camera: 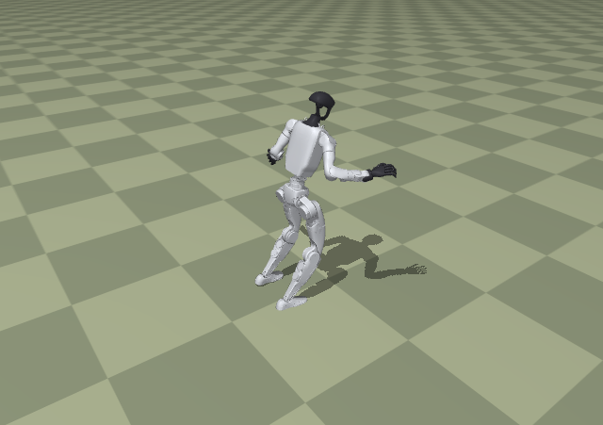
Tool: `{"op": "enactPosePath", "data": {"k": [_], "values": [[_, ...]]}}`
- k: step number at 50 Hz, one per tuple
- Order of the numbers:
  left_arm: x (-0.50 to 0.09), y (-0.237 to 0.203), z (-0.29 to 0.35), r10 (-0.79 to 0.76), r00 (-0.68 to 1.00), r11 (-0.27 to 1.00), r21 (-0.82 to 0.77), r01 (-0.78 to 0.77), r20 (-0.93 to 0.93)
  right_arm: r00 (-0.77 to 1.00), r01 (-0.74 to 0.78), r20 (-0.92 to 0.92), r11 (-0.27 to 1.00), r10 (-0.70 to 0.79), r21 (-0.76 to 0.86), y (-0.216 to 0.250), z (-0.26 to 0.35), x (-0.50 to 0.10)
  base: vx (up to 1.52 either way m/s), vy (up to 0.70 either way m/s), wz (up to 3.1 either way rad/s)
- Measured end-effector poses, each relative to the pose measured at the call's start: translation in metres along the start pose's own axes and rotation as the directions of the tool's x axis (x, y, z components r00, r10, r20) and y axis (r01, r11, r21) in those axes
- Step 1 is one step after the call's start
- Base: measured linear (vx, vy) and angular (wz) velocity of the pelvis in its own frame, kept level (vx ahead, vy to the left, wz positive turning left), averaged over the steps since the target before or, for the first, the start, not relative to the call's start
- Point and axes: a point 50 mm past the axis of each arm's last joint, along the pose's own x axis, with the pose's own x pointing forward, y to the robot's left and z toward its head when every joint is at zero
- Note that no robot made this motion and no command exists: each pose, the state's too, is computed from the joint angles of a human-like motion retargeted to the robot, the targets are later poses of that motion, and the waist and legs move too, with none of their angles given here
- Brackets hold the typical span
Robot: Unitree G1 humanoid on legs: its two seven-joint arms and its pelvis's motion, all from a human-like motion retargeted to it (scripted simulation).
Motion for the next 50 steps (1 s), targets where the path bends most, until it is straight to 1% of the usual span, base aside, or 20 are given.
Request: {"op": "enactPosePath", "data": {"k": [1,2,4,5,7,8,10,13,16,21,25,27,30,32,35,40,43,44,46,50], "values": [[-0.007,0.004,-0.040,0.098,0.989,0.995,0.039,-0.094,-0.114,0.983,-0.091,-0.156,0.994,0.100,0.068,0.029,-0.018,-0.032,-0.47,-0.03,0.34],[-0.019,-0.001,-0.074,0.088,0.974,0.994,0.086,-0.071,-0.208,0.945,-0.174,-0.250,0.971,0.210,0.162,0.060,-0.022,-0.059,-0.44,-0.02,0.15],[-0.047,-0.021,-0.118,-0.061,0.948,0.971,0.202,0.129,-0.311,0.875,-0.287,-0.293,0.900,0.386,0.328,0.107,-0.009,-0.099,-0.41,-0.02,-0.14],[-0.060,-0.040,-0.129,-0.199,0.922,0.915,0.274,0.296,-0.331,0.859,-0.336,-0.246,0.857,0.449,0.391,0.119,0.005,-0.111,-0.41,-0.02,-0.30],[-0.087,-0.081,-0.141,-0.475,0.802,0.703,0.393,0.593,-0.362,0.831,-0.423,-0.117,0.755,0.544,0.501,0.132,0.036,-0.125,-0.43,-0.03,-0.30],[-0.101,-0.106,-0.142,-0.599,0.716,0.570,0.437,0.696,-0.359,0.823,-0.457,-0.037,0.698,0.567,0.552,0.136,0.054,-0.125,-0.44,-0.03,-0.25],[-0.130,-0.159,-0.138,-0.796,0.518,0.321,0.506,0.800,-0.314,0.811,-0.508,0.131,0.576,0.569,0.640,0.138,0.095,-0.116,-0.46,-0.03,-0.14],[-0.182,-0.226,-0.122,-0.955,0.232,0.089,0.564,0.821,-0.186,0.802,-0.568,0.359,0.422,0.477,0.707,0.134,0.162,-0.096,-0.44,-0.01,0.01],[-0.235,-0.277,-0.094,-1.000,0.008,-0.006,0.588,0.809,-0.022,0.804,-0.594,0.518,0.361,0.293,0.719,0.118,0.229,-0.069,-0.37,-0.01,-0.02],[-0.303,-0.320,-0.026,-0.921,-0.288,-0.064,0.628,0.776,0.262,0.767,-0.577,0.632,0.316,-0.107,0.753,0.051,0.311,-0.028,-0.22,-0.02,-0.22],[-0.337,-0.329,0.032,-0.781,-0.409,-0.023,0.633,0.774,0.472,0.655,-0.561,0.644,0.317,-0.394,0.765,-0.014,0.343,-0.011,-0.13,0.00,-0.24],[-0.344,-0.328,0.057,-0.714,-0.424,0.019,0.621,0.784,0.557,0.589,-0.549,0.639,0.335,-0.494,0.765,-0.040,0.351,-0.007,-0.10,0.01,-0.10],[-0.343,-0.323,0.079,-0.655,-0.408,0.072,0.590,0.804,0.636,0.515,-0.526,0.643,0.383,-0.568,0.759,-0.063,0.356,-0.003,-0.08,0.02,0.00],[-0.335,-0.319,0.084,-0.654,-0.384,0.094,0.574,0.813,0.652,0.497,-0.517,0.655,0.411,-0.569,0.751,-0.065,0.356,-0.001,-0.03,0.01,0.02],[-0.306,-0.311,0.067,-0.732,-0.323,0.119,0.580,0.806,0.600,0.541,-0.531,0.690,0.441,-0.480,0.723,-0.041,0.346,-0.001,0.00,0.00,0.00],[-0.230,-0.281,0.004,-0.932,-0.115,0.156,0.669,0.726,0.342,0.698,-0.568,0.707,0.511,-0.117,0.645,0.043,0.293,-0.016,0.00,0.00,0.00],[-0.182,-0.237,-0.026,-0.984,0.058,0.163,0.703,0.693,0.171,0.767,-0.583,0.628,0.554,0.133,0.594,0.087,0.236,-0.043,0.00,0.00,0.00],[-0.170,-0.226,-0.028,-0.983,0.107,0.180,0.709,0.682,0.147,0.783,-0.577,0.594,0.572,0.184,0.583,0.093,0.218,-0.047,0.00,0.00,0.00],[-0.147,-0.173,-0.030,-0.973,0.222,0.200,0.730,0.654,0.068,0.808,-0.580,0.496,0.582,0.318,0.570,0.097,0.166,-0.081,0.03,0.02,-0.03],[-0.112,-0.102,-0.014,-0.904,0.428,0.247,0.804,0.541,-0.011,0.840,-0.530,0.263,0.618,0.474,0.581,0.081,0.088,-0.114,0.00,0.00,0.00]]}}
